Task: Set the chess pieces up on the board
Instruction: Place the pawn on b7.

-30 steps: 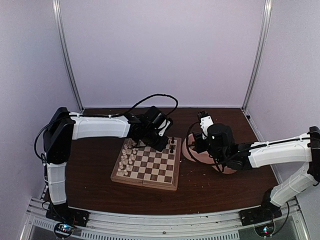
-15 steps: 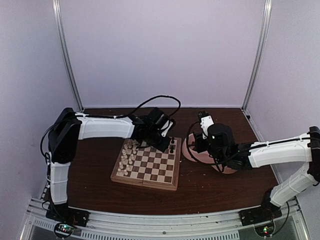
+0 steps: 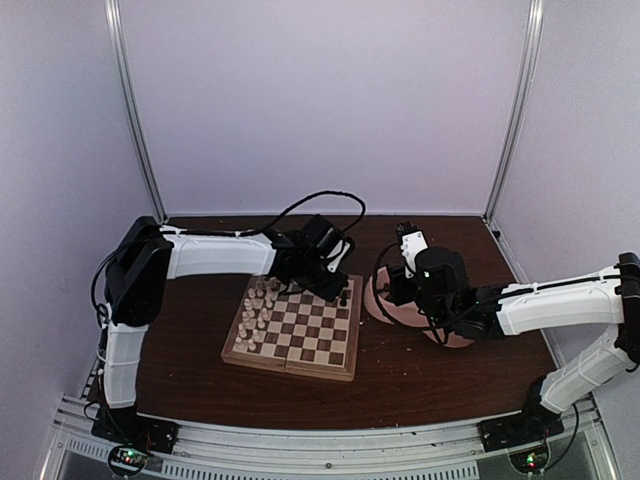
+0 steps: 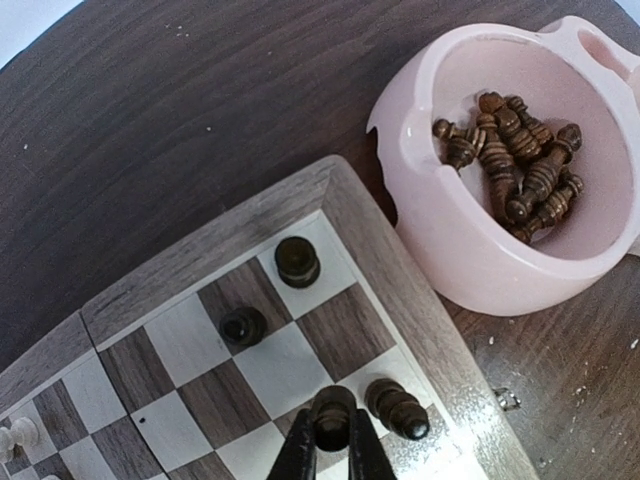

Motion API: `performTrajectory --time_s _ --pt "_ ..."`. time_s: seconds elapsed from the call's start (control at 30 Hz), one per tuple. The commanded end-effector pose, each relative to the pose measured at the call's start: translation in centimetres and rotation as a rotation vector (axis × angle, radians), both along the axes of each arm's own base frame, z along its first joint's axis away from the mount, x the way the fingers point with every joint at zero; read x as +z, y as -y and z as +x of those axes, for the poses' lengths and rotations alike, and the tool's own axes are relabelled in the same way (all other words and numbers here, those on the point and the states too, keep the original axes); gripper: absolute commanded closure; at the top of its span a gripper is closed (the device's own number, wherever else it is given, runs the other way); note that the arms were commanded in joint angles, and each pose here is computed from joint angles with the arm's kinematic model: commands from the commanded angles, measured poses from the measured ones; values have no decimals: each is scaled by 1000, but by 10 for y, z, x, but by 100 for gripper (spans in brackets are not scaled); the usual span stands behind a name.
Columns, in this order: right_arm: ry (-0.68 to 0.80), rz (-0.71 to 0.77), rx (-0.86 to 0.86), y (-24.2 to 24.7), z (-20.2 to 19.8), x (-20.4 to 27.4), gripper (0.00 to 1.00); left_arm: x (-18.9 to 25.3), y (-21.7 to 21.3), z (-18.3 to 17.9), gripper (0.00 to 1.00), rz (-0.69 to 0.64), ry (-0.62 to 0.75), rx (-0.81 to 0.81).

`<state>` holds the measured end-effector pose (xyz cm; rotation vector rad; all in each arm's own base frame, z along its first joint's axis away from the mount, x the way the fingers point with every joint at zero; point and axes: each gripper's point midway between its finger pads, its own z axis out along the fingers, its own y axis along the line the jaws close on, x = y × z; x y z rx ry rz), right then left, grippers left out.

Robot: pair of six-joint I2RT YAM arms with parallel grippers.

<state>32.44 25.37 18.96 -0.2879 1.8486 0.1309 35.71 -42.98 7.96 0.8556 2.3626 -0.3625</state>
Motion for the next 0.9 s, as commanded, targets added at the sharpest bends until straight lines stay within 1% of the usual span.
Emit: performTrajectory --time_s 0.0,0.87 --pt "8 25 -16 5 1 5 57 3 2 13 100 -3 30 9" --pt "7 30 -10 4 1 7 57 -15 -7 25 100 20 11 44"
